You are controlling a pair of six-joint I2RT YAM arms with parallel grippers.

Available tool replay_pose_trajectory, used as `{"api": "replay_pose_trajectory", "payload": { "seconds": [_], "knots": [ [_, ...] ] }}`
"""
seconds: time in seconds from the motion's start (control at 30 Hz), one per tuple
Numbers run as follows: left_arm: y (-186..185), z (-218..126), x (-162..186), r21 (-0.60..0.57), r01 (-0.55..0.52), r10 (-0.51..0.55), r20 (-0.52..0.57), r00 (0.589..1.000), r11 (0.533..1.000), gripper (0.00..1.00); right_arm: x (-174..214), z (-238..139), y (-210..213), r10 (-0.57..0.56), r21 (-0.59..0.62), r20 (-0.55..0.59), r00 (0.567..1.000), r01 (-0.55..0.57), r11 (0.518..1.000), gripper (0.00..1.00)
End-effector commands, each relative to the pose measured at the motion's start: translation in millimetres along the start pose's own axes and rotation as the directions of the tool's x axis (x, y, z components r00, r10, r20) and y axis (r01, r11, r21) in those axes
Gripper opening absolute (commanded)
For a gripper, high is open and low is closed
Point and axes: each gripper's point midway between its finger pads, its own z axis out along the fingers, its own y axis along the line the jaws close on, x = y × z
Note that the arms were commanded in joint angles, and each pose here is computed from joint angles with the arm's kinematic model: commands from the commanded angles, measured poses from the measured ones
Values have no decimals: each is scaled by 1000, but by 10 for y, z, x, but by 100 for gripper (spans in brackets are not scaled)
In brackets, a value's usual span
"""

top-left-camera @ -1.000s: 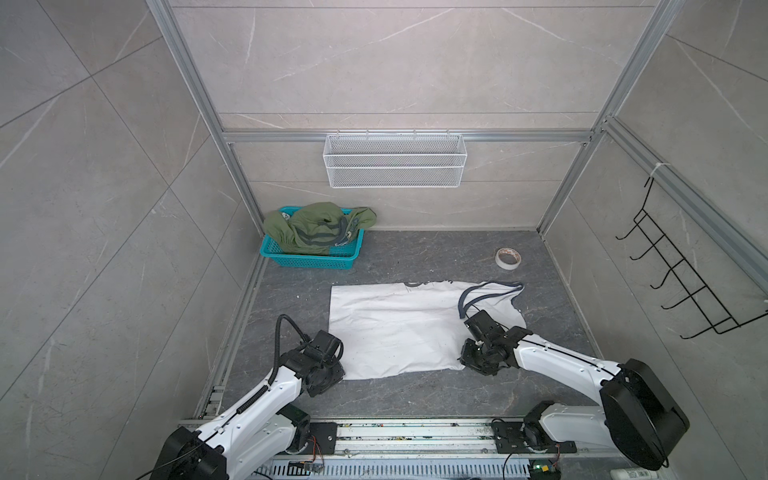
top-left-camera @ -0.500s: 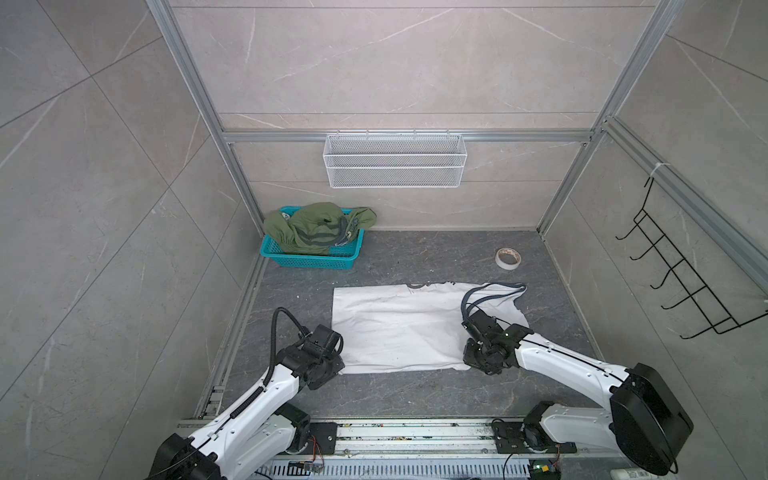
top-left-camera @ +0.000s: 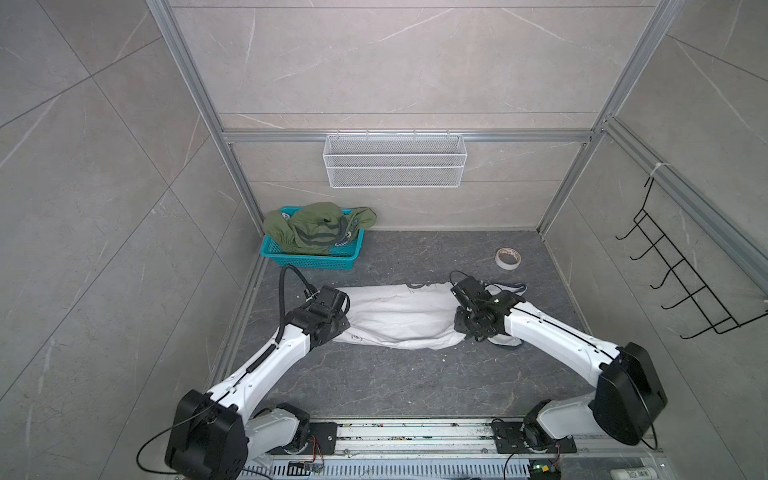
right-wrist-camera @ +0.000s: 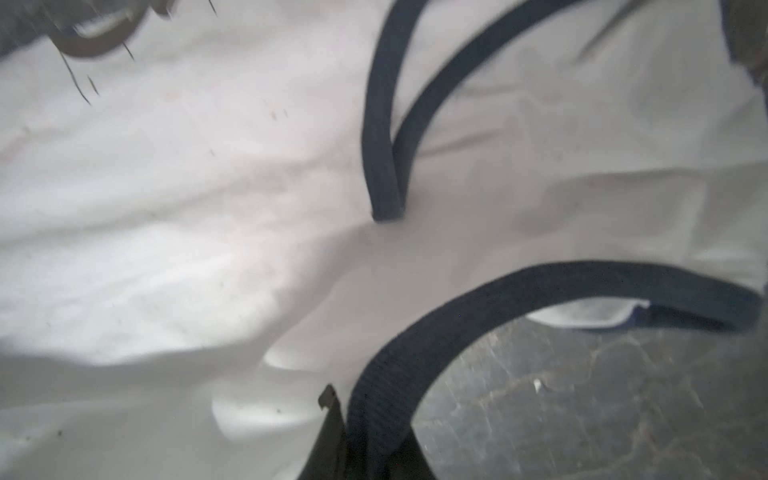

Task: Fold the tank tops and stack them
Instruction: 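Fold the near half away from the robot over the far half with both grippers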

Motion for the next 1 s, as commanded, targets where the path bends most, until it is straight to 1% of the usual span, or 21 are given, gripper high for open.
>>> {"api": "replay_pose_trajectory", "payload": {
  "seconds": [0.0, 0.2, 0.37, 0.43, 0.5, 0.53, 0.63, 0.67, 0.7, 0.8, 0.83, 0.9, 0.97],
  "knots": [
    [-161, 79, -339, 19, -23, 22, 59, 998, 1000, 0, -228, 98, -15, -71, 49, -11, 997, 71, 996, 16],
    [-232, 357, -568, 16, 19, -19, 33, 999, 1000, 0, -564, 336, 73, -53, 16, -46, 998, 54, 998, 18],
    [-210, 638, -618, -10, 50, -50, -14, 999, 999, 0, -710, 584, 153, -47, -5, -80, 996, 46, 999, 20],
    [-184, 738, -636, -20, 63, -64, -27, 998, 998, 0, -753, 667, 189, -48, -10, -90, 995, 47, 999, 22],
    [-164, 829, -642, -34, 66, -67, -43, 997, 997, 0, -783, 730, 215, -55, -4, -101, 993, 55, 998, 26],
    [-151, 866, -648, -41, 66, -68, -51, 996, 997, 3, -807, 763, 207, -53, 5, -107, 993, 54, 999, 31],
    [-112, 920, -679, -55, 62, -65, -63, 996, 997, 21, -862, 746, 161, -48, 22, -98, 994, 51, 998, 44],
    [-102, 896, -709, -54, 60, -63, -58, 996, 997, 28, -883, 707, 140, -47, 26, -92, 995, 50, 998, 50],
    [-97, 848, -741, -53, 52, -54, -45, 998, 997, 35, -886, 659, 119, -55, 30, -89, 995, 58, 998, 54],
    [-60, 646, -837, -57, 19, -19, 7, 1000, 998, 50, -876, 482, 58, -68, 27, -60, 996, 69, 997, 60],
    [-47, 575, -853, -57, 2, -1, 20, 1000, 998, 54, -851, 424, 28, -69, 25, -53, 996, 71, 997, 62],
    [-69, 422, -885, -27, -35, 37, 48, 998, 999, 58, -770, 322, 4, -77, -3, -47, 996, 77, 997, 63],
    [-148, 322, -846, 21, -72, 71, 51, 996, 997, 59, -678, 278, 16, -83, -46, -46, 996, 81, 996, 63]
  ]
}}
